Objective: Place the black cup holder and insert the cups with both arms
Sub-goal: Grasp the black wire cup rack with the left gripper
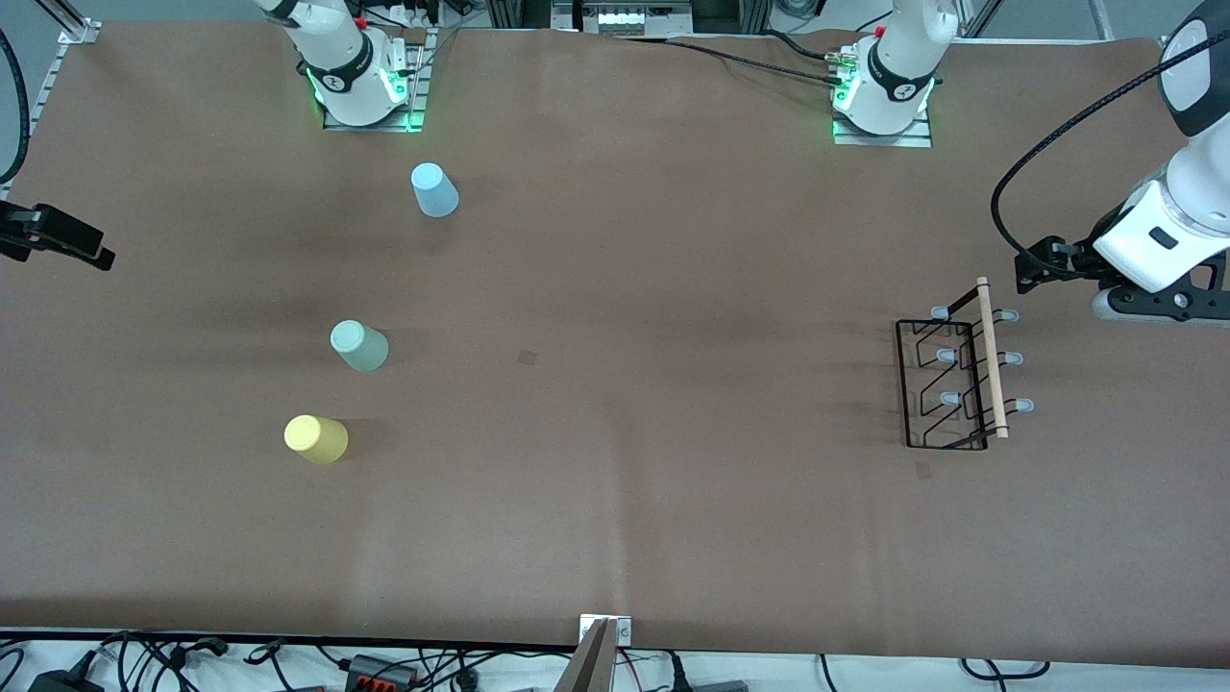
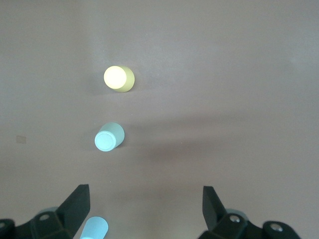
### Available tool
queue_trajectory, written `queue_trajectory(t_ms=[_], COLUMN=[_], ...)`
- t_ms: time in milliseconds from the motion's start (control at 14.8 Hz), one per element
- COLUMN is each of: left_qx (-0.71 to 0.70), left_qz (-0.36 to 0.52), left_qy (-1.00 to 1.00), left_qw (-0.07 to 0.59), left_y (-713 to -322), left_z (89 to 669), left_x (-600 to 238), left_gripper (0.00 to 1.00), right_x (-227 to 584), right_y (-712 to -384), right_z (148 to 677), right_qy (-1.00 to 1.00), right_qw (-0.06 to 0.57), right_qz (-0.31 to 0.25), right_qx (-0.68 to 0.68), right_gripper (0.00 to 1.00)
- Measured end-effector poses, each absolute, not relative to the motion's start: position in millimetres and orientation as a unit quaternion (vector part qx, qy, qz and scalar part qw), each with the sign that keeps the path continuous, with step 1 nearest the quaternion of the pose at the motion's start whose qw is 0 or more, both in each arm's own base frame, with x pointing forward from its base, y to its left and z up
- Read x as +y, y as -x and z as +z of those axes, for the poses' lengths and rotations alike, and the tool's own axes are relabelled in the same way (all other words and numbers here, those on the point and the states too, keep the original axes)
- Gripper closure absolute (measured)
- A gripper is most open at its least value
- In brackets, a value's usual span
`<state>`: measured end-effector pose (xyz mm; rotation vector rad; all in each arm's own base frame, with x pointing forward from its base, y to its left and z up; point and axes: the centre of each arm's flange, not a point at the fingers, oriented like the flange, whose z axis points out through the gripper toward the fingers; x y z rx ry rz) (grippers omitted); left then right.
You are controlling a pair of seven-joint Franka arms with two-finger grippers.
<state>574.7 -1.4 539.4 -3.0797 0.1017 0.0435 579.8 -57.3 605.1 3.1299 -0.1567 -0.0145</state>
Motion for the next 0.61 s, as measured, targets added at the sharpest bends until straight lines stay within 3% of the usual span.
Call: queue_trajectory(t_ms=[610], left_qx=[0.041], left_qz=[0.014], left_qy=[0.999], left_qw=[0.029], left_y=[-574.5], left_z=[539.8], left_x=[1.3], left_gripper=[0.00], right_x=[-57.1], right_y=[-579.7], right_z=[605.4], right_qy=[-0.999], right_qw=[0.004], right_qz=[-0.004], right_qx=[-0.050], right_gripper=[0.00])
